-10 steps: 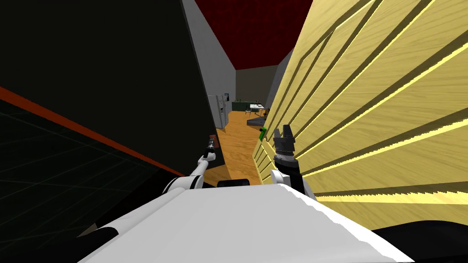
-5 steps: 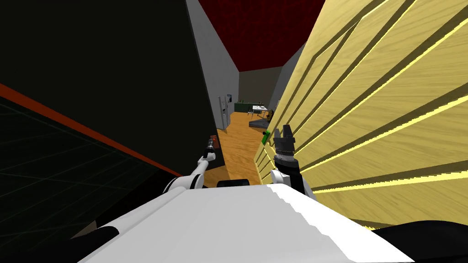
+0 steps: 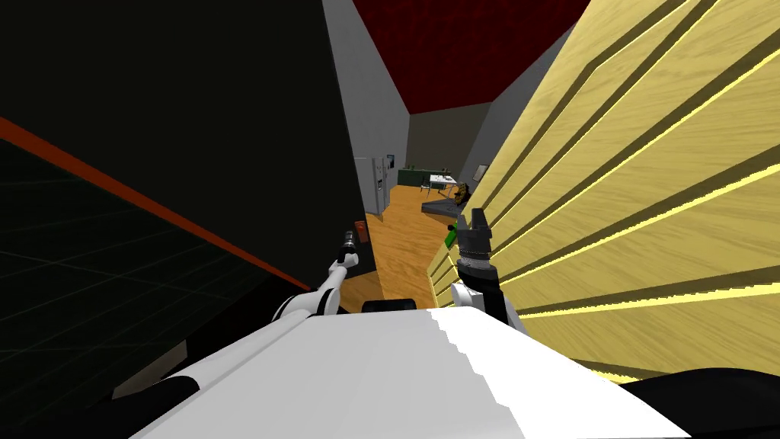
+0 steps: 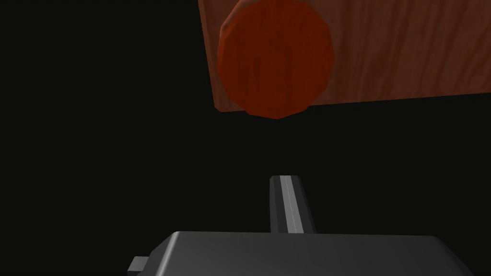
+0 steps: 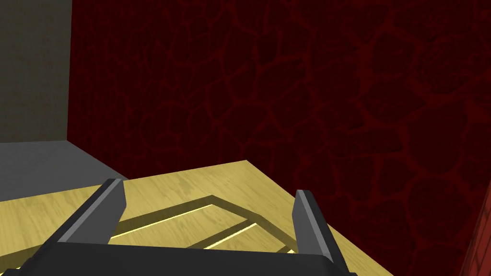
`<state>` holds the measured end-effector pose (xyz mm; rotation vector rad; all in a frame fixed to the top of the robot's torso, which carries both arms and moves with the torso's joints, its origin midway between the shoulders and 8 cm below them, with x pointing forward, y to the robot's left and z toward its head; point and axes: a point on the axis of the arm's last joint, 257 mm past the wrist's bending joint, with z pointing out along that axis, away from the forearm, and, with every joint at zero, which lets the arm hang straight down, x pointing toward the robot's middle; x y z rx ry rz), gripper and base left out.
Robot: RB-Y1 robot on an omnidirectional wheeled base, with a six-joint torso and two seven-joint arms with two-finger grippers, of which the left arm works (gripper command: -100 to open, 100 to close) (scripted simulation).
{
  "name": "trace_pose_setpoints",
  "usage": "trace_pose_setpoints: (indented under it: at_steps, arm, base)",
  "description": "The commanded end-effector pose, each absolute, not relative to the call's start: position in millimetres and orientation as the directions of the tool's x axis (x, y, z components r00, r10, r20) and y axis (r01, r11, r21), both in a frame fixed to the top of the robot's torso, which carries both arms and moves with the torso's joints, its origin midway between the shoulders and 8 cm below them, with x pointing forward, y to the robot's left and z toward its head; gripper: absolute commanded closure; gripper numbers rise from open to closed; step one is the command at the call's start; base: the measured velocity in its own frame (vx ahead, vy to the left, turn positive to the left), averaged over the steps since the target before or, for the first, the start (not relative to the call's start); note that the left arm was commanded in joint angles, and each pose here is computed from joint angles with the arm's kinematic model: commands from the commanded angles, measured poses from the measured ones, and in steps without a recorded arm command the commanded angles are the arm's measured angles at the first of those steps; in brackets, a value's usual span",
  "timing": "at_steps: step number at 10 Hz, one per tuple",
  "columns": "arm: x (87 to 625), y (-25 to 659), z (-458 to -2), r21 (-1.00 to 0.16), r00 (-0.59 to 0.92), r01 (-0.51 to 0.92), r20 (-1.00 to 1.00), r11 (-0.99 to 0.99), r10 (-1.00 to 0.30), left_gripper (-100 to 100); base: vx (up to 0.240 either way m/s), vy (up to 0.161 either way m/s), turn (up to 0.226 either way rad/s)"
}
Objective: Push the door open
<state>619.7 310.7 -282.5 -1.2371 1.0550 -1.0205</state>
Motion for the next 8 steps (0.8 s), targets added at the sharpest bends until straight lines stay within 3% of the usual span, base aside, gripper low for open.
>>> trace_pose_setpoints:
  at_steps: [1,5,8]
  arm:
    - [620,302,-284,-0.998,0.21,0.02,-0.056,0.061,-0.976,-100]
    - [620,258,-292,-1.0,0.18,0.006,-0.022,0.023,-0.983,-100]
    - [620,271,-290,-0.999,0.193,0.01,-0.039,0.041,-0.98,-100]
  base:
    - [-0.215,-0.062,0.059]
    - [-0.207,-0.075,0.069]
    - [-0.009,-0.024,0.0]
